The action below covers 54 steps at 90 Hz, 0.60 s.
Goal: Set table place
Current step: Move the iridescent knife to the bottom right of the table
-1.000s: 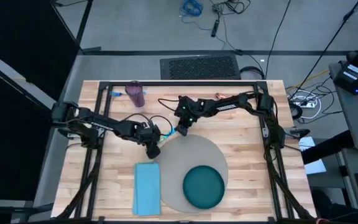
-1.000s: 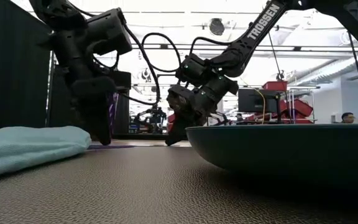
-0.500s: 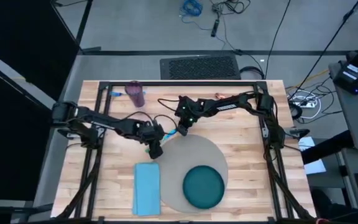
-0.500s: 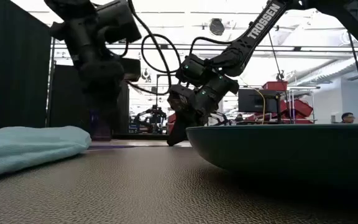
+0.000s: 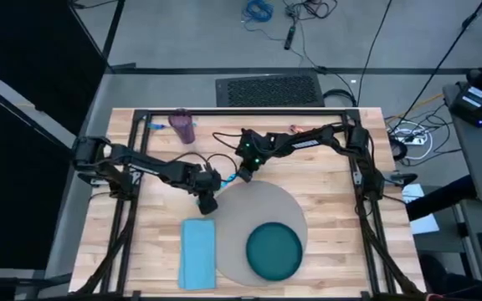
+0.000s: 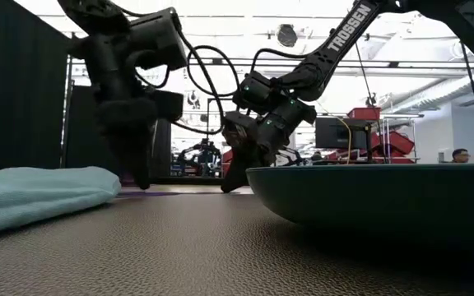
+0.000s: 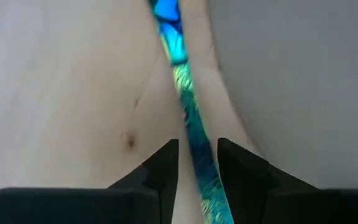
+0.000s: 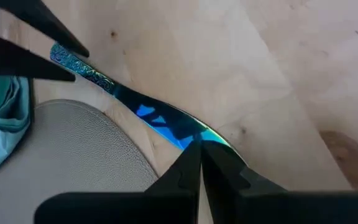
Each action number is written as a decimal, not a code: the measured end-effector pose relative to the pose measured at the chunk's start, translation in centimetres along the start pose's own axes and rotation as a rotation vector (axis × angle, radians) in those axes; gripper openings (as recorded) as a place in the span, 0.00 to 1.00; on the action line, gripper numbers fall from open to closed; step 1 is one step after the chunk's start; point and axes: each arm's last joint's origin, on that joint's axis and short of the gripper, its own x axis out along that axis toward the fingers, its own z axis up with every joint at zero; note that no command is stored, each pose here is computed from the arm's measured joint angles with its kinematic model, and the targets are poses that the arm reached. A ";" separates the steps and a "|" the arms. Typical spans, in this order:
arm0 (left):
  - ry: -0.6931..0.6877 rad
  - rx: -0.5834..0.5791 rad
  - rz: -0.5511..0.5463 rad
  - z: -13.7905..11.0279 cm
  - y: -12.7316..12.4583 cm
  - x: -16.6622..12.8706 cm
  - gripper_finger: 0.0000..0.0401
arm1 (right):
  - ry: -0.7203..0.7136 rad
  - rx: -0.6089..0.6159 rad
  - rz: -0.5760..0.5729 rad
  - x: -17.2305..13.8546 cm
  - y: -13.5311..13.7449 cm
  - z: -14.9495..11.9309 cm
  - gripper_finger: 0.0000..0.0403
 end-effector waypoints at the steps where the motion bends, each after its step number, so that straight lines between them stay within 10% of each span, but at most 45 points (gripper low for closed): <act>1: 0.002 0.000 0.001 0.0 0.0 0.0 0.24 | 0.000 0.000 0.000 0.0 0.0 0.0 0.00; 54: 0.051 0.032 0.017 -0.2 0.0 1.4 0.24 | 0.012 -0.016 0.021 0.0 0.0 -0.1 0.00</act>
